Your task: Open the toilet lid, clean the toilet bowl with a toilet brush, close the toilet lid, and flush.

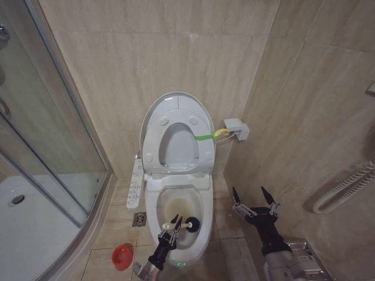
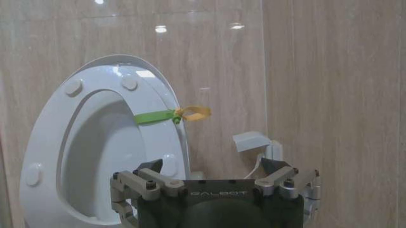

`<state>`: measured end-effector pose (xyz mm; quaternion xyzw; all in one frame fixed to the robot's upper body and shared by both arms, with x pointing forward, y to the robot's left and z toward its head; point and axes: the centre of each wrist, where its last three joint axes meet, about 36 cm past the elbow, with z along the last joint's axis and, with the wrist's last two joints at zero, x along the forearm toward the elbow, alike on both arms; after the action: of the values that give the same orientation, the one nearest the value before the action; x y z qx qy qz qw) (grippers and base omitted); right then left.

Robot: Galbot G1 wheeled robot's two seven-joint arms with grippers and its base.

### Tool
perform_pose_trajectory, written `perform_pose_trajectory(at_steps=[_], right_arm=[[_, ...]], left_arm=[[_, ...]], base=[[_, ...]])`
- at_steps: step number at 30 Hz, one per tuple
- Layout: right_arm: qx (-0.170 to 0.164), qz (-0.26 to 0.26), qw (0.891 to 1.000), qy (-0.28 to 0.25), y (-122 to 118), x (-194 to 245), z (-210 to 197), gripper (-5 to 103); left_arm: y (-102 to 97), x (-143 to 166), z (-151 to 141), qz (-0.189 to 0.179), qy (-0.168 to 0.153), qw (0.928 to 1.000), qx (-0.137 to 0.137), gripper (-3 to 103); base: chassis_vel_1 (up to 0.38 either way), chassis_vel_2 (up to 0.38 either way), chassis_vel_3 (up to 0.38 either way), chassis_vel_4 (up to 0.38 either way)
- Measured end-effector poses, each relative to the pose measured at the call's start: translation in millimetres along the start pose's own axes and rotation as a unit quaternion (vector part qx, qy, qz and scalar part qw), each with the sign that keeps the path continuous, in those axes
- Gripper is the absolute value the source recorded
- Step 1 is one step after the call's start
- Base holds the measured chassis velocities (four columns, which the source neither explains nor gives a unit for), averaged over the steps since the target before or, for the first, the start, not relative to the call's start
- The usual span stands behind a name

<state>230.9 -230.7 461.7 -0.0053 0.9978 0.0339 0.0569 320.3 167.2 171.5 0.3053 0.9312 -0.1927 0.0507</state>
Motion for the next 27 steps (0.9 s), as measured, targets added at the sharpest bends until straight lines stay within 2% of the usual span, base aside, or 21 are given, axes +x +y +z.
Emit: perform_pose_trajectory(at_steps=[9,14,20,24,27], right_arm=[[0.0,0.0,1.0,0.0,0.0,0.0,0.0,100],[0.0,0.0,1.0,0.0,0.0,0.0,0.0,100],[0.0,0.0,1.0,0.0,0.0,0.0,0.0,100],[0.0,0.0,1.0,0.0,0.0,0.0,0.0,100],[0.0,0.0,1.0,0.0,0.0,0.0,0.0,100]], left_arm=[[-14.6,7.6,-17.3,0.01,-0.011,0.9999,0.006,21],[-12.1,14.4,-13.9,0.0,-0.006,1.0,0.005,21],[-3.9,7.7,0.7,-0.011,0.002,0.9999,0.005,21],[-2.8,5.7,0.7,-0.01,0.002,0.9999,0.004,21],[-7.2,12.8,-12.0,-0.005,-0.003,1.0,0.003,21]], base=[[0.0,0.0,0.0,0.0],[0.0,0.0,0.0,0.0],[0.0,0.0,0.0,0.0],[0.0,0.0,0.0,0.0],[0.0,0.0,0.0,0.0]])
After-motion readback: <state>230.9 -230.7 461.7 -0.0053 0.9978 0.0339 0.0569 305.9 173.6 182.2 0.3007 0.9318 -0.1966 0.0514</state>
